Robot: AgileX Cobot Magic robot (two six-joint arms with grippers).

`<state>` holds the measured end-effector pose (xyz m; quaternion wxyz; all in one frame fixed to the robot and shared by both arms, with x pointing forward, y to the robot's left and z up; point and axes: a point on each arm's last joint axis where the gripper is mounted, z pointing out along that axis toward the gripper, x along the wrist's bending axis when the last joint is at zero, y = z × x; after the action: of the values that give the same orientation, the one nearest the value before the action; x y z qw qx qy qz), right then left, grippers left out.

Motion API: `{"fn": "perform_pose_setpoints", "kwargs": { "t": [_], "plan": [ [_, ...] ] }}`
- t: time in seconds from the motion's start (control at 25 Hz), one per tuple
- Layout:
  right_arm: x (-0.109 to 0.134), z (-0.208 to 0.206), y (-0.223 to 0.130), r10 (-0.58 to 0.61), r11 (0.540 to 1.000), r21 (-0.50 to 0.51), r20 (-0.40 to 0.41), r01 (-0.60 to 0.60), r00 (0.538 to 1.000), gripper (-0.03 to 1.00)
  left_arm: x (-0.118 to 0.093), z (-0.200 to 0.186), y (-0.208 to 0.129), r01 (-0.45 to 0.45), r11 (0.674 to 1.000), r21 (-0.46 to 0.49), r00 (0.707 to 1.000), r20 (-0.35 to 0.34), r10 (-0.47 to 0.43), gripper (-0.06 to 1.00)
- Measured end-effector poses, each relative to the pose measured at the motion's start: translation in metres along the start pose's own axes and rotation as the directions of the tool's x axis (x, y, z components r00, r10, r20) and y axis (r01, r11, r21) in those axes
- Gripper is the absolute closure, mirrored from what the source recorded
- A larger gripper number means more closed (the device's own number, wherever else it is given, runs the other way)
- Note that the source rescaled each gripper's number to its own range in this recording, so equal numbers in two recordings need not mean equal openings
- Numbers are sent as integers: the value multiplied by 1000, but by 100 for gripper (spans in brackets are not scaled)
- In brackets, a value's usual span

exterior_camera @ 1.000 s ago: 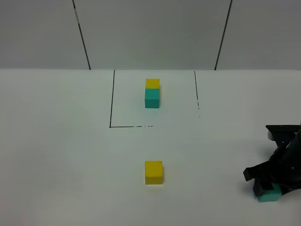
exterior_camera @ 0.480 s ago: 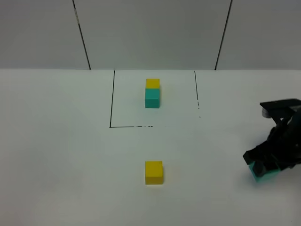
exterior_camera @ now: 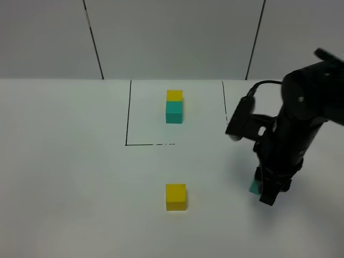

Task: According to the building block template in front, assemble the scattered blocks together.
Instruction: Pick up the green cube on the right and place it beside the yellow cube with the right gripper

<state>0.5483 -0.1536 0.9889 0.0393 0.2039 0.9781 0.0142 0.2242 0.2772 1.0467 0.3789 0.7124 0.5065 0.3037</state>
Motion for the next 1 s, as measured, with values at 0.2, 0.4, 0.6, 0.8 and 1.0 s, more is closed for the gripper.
{"fn": "perform_pose_setpoints", "kwargs": {
  "t": [0.2,0.4,0.6,0.8,1.0],
  "plan": [
    [1,25,35,-153,986,64,-43,156,987,95,0,0,0,0,1000,0,1000,0,0,22],
    [3,28,68,-290,956,39,-27,291,957,95,0,0,0,0,1000,0,1000,0,0,22],
    [11,43,84,-371,927,45,-46,373,927,95,0,0,0,0,1000,0,1000,0,0,22],
    [14,62,91,-403,912,56,-62,406,913,95,0,0,0,0,1000,0,1000,0,0,22],
    [16,74,96,-414,908,47,-55,416,909,95,0,0,0,0,1000,0,1000,0,0,22]
  ]
}}
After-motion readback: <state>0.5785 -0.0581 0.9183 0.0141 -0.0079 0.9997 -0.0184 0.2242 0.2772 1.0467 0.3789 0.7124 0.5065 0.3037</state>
